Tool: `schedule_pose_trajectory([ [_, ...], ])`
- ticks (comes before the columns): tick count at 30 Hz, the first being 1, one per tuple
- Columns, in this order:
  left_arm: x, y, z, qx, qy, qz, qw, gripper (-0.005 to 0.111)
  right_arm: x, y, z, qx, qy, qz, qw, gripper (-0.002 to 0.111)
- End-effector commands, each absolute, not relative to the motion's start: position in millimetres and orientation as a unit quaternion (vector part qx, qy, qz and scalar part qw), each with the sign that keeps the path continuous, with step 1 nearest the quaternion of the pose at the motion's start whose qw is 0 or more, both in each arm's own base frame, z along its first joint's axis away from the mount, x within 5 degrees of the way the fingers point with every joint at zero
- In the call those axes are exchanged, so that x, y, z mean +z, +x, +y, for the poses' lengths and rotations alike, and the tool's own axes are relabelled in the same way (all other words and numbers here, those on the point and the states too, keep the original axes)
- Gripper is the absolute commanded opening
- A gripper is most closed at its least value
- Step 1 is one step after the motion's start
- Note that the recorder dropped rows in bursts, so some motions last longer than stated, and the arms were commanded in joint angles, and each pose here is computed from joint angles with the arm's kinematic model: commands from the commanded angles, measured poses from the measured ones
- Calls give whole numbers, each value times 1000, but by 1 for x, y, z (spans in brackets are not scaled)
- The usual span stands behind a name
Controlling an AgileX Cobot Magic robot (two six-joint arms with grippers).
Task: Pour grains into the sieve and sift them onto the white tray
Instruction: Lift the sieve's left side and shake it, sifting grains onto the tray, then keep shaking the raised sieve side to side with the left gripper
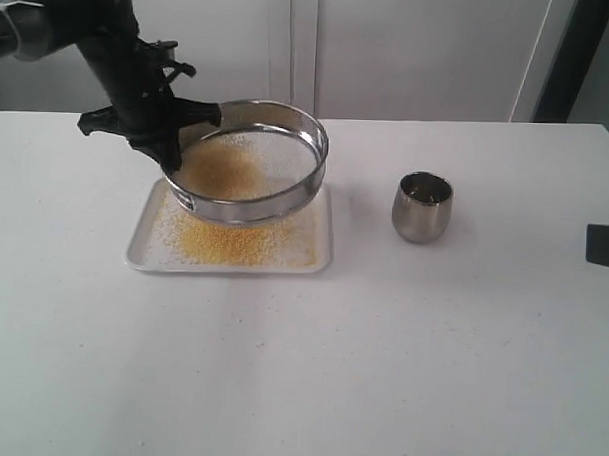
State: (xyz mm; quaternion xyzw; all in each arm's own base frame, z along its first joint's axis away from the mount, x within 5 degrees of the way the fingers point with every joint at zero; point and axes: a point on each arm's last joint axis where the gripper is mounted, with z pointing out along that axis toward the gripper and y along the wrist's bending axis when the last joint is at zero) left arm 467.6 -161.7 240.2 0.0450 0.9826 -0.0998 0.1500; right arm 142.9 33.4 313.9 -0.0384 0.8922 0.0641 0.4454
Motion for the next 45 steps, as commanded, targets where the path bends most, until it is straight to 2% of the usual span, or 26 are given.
schedule_pose_trajectory([
  [1, 248, 468, -141, -83, -20, 986, 143, 0, 314, 142, 32, 58, -41, 889, 452, 0],
  [2, 248, 469, -139, -120, -34, 983, 132, 0, 314, 142, 32, 58, -41, 889, 452, 0],
  [4, 239, 467, -169, -212, 26, 969, 126, 0, 314, 142, 32, 58, -41, 889, 452, 0],
  [5, 234, 463, -186, -214, 48, 967, 128, 0, 314, 142, 32, 58, -41, 889, 452, 0],
  [7, 224, 460, -199, -148, 63, 977, 140, 0, 314, 142, 32, 58, -41, 889, 452, 0],
  [8, 223, 462, -182, -83, 48, 986, 136, 0, 314, 142, 32, 58, -41, 889, 452, 0],
  [9, 226, 465, -164, -59, 31, 989, 133, 0, 314, 142, 32, 58, -41, 889, 452, 0],
  [10, 235, 470, -135, -57, -6, 990, 131, 0, 314, 142, 32, 58, -41, 889, 452, 0],
  [11, 239, 471, -124, -80, -29, 988, 126, 0, 314, 142, 32, 58, -41, 889, 452, 0],
  [13, 235, 469, -144, -140, -4, 983, 120, 0, 314, 142, 32, 58, -41, 889, 452, 0],
  [14, 225, 460, -179, -134, 43, 983, 120, 0, 314, 142, 32, 58, -41, 889, 452, 0],
  [16, 226, 456, -183, -69, 68, 987, 125, 0, 314, 142, 32, 58, -41, 889, 452, 0],
  [18, 250, 464, -128, -17, 11, 991, 131, 0, 314, 142, 32, 58, -41, 889, 452, 0],
  [19, 260, 467, -104, -47, -29, 990, 134, 0, 314, 142, 32, 58, -41, 889, 452, 0],
  [21, 253, 468, -120, -141, -7, 982, 129, 0, 314, 142, 32, 58, -41, 889, 452, 0],
  [23, 232, 462, -164, -139, 42, 982, 123, 0, 314, 142, 32, 58, -41, 889, 452, 0],
  [24, 230, 460, -170, -132, 51, 983, 119, 0, 314, 142, 32, 58, -41, 889, 452, 0],
  [26, 234, 458, -165, -97, 62, 986, 120, 0, 314, 142, 32, 58, -41, 889, 452, 0],
  [28, 249, 461, -134, -43, 30, 990, 132, 0, 314, 142, 32, 58, -41, 889, 452, 0],
  [30, 260, 464, -111, -55, -15, 989, 139, 0, 314, 142, 32, 58, -41, 889, 452, 0],
  [33, 254, 466, -127, -138, -8, 981, 134, 0, 314, 142, 32, 58, -41, 889, 452, 0],
  [37, 228, 461, -173, -128, 44, 982, 129, 0, 314, 143, 32, 59, -41, 889, 453, 0],
  [39, 231, 462, -164, -90, 44, 986, 136, 0, 314, 143, 32, 59, -41, 889, 453, 0],
  [41, 243, 467, -135, -63, 9, 987, 145, 0, 314, 142, 32, 58, -41, 889, 452, 0],
  [43, 255, 470, -113, -102, -29, 983, 151, 0, 314, 142, 32, 58, -41, 889, 452, 0],
  [45, 251, 471, -119, -144, -19, 979, 146, 0, 314, 142, 32, 58, -41, 889, 452, 0],
])
